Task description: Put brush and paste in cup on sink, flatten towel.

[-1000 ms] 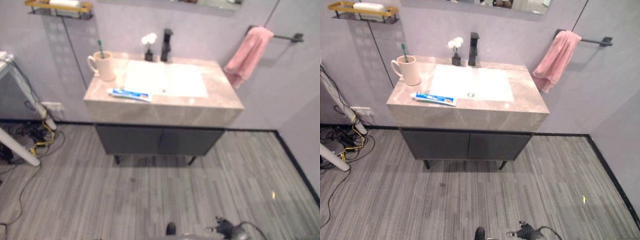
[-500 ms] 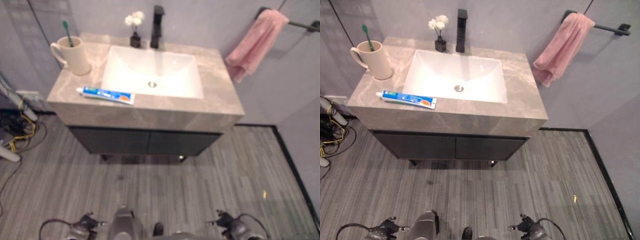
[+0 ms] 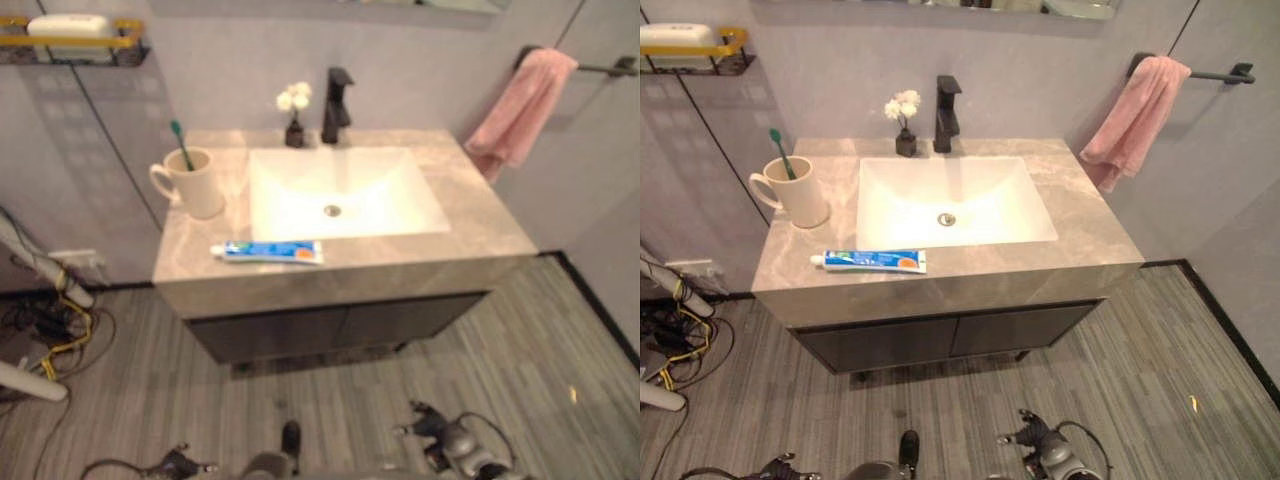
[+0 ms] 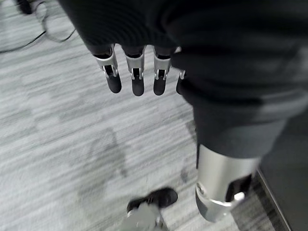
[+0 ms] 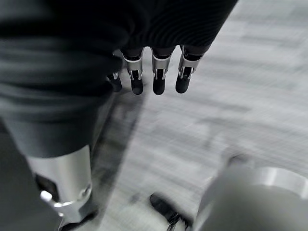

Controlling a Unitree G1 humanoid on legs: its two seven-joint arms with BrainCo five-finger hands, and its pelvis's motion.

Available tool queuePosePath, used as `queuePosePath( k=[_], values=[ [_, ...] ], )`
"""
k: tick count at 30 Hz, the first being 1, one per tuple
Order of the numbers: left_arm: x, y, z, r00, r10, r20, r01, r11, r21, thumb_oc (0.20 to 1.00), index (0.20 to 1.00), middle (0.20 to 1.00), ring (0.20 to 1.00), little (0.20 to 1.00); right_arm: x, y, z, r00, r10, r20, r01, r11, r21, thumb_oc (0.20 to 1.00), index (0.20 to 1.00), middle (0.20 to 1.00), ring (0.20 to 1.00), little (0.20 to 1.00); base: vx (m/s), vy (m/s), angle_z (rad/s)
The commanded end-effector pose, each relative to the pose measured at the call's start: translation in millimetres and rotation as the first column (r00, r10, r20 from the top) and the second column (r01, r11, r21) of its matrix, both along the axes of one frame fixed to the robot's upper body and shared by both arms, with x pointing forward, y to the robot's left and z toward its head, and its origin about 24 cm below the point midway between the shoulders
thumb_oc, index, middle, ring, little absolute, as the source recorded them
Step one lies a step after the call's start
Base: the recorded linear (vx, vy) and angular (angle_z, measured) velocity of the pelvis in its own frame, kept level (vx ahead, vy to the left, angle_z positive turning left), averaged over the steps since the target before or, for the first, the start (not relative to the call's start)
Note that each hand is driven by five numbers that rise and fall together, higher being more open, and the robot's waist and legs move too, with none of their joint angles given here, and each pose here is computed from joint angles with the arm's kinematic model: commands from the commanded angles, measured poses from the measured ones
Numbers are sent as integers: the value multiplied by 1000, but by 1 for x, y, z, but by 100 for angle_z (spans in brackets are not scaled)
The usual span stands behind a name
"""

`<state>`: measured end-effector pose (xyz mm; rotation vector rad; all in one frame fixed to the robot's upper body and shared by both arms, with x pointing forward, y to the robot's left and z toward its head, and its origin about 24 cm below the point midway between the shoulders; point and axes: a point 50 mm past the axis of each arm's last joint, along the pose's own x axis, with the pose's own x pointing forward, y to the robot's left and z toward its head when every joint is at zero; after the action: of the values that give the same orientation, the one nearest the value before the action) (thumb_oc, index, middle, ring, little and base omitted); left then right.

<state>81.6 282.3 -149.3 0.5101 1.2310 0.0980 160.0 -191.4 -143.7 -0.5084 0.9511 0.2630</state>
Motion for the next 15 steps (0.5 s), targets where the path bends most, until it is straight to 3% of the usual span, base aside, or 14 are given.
queuePosePath(
  k=[1,7,15],
  values=[
    [-2,-9,-1,992,-124,21,124,992,-21,1000,1000,1000,1000,1000,17,-22,14,994,69,81,-62,994,-88,1000,1000,1000,1000,1000,156,154,-19],
    [17,-9,9,967,-225,116,228,974,-15,1000,1000,1000,1000,1000,26,-36,22,991,83,109,-68,988,-137,1000,1000,1000,1000,1000,166,-82,-6],
    [34,11,34,923,-313,225,311,949,47,1000,1000,1000,1000,1000,38,-50,35,978,138,159,-107,976,-187,1000,1000,1000,1000,1000,172,-367,28]
  ],
)
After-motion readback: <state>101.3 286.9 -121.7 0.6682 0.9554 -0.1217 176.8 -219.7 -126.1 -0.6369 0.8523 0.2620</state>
